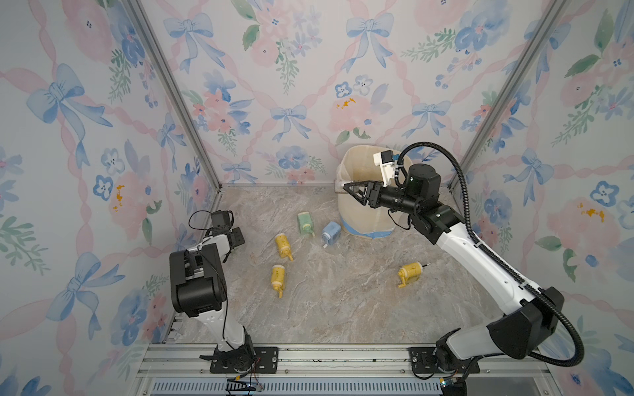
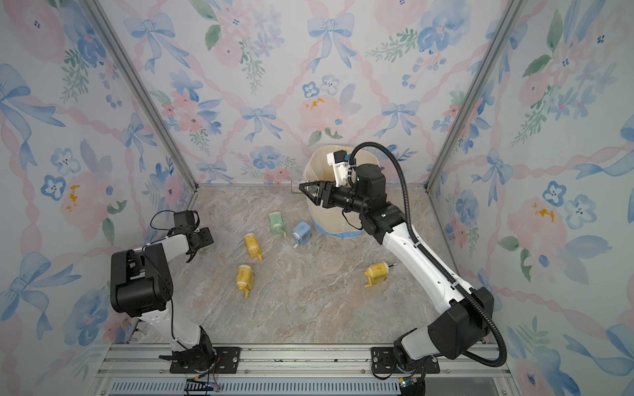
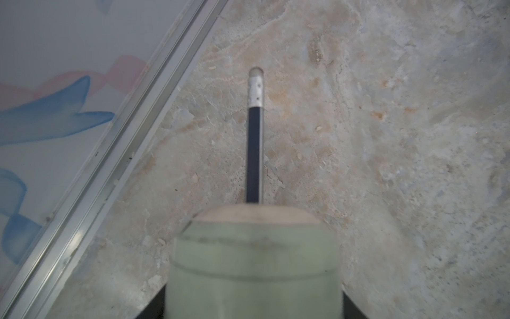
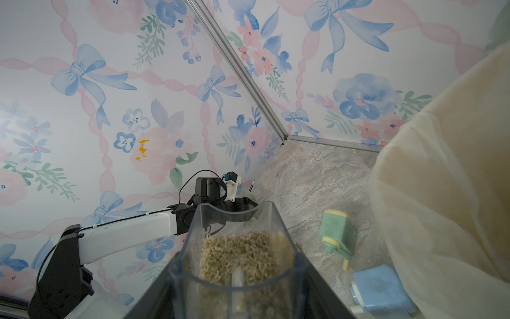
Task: Take out the pencil sharpener tray and clean the shavings
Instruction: Place the pencil sharpener at the center of the board, then pour the shavings into the trash bin.
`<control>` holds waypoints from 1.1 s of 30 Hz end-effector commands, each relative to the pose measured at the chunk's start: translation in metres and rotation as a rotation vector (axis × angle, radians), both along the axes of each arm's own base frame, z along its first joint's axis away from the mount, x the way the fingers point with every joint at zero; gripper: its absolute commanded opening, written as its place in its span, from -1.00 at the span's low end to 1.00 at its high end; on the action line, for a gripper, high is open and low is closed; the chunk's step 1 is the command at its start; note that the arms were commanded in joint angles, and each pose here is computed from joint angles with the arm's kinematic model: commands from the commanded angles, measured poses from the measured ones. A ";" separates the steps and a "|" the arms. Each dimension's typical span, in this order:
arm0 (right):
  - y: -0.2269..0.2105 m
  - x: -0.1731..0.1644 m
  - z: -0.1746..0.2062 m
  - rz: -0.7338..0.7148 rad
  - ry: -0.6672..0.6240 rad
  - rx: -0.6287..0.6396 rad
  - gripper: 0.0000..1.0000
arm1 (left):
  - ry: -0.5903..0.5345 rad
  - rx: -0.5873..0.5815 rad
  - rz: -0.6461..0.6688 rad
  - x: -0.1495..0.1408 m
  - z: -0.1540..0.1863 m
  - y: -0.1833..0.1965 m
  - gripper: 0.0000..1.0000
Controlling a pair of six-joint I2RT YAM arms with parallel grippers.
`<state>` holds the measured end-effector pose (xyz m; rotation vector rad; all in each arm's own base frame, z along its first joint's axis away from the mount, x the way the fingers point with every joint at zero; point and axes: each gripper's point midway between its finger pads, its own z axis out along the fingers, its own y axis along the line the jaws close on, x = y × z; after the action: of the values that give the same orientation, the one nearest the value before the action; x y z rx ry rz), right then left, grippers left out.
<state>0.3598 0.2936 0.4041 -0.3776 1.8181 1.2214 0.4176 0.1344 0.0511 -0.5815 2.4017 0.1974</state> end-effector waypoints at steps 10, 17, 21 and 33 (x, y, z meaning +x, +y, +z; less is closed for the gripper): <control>-0.008 0.007 0.028 -0.039 -0.024 0.064 0.15 | -0.034 0.011 0.021 -0.001 0.013 0.001 0.56; -0.019 0.024 0.040 -0.093 0.059 0.189 0.13 | -0.105 0.013 0.032 0.001 0.040 0.000 0.96; -0.019 0.033 0.046 -0.111 0.096 0.232 0.13 | -0.163 0.012 0.030 0.001 0.063 -0.002 0.96; -0.044 0.077 0.042 -0.209 0.329 0.452 0.08 | -0.327 0.001 0.033 -0.004 0.123 -0.008 0.96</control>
<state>0.4297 0.2564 0.4234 0.1878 1.7942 1.4657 0.4157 0.1311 0.1638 -0.5994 2.1149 0.1381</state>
